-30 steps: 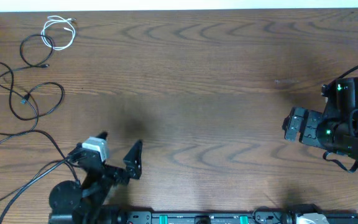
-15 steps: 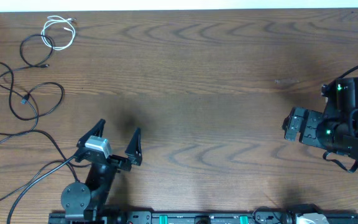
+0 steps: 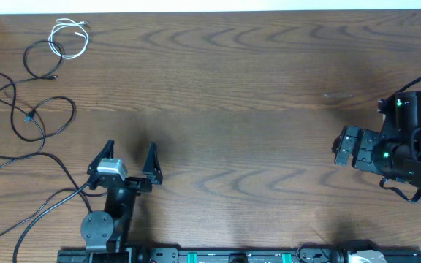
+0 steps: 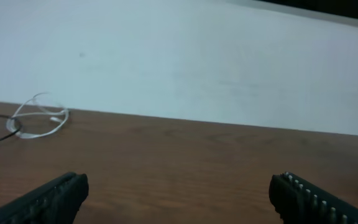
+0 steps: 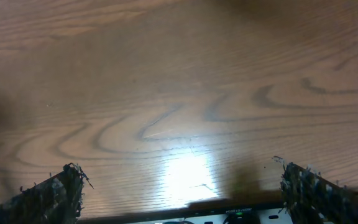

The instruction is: Untangle cables

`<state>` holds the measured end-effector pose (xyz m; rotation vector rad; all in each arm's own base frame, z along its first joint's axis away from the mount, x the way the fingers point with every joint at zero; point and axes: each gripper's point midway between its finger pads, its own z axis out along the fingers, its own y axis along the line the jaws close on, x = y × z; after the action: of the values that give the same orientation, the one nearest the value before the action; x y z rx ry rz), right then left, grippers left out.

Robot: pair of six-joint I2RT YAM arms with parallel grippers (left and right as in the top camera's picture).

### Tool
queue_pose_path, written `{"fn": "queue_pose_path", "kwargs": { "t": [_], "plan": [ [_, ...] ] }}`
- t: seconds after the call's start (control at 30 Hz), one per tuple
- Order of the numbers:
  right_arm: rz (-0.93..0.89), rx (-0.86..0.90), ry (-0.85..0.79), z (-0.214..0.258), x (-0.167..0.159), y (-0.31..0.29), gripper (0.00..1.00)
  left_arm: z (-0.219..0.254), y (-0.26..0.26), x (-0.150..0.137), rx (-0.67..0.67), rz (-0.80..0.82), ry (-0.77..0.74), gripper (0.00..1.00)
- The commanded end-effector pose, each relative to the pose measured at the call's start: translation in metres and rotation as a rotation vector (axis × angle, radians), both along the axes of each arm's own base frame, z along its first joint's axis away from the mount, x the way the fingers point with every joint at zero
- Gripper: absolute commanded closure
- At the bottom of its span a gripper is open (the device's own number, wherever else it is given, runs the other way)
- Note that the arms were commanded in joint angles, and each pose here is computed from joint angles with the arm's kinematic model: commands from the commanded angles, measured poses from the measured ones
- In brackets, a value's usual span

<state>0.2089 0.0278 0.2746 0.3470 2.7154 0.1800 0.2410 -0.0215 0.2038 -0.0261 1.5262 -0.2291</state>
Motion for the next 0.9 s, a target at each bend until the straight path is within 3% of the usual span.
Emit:
{"fn": "queue_pose_path", "kwargs": {
  "t": [0.0,0.3,0.47,0.87],
  "plan": [
    [-0.014,-0.001,-0.003,0.001,0.000,-0.002,0.01,-0.005,0.006,0.002,0.012,0.040,-0.006,0.02],
    [-0.014,-0.001,-0.003,0.001,0.000,-0.002,0.01,-0.028,0.007,0.005,0.014,0.041,0.041,0.02],
    [-0.014,-0.001,-0.003,0.001,0.000,-0.002,0.01,-0.066,0.007,0.002,0.019,0.041,0.199,0.02],
    [-0.014,-0.001,-0.003,0.001,0.000,-0.002,0.01,-0.066,0.010,0.003,0.122,0.057,0.186,0.02]
  ]
}}
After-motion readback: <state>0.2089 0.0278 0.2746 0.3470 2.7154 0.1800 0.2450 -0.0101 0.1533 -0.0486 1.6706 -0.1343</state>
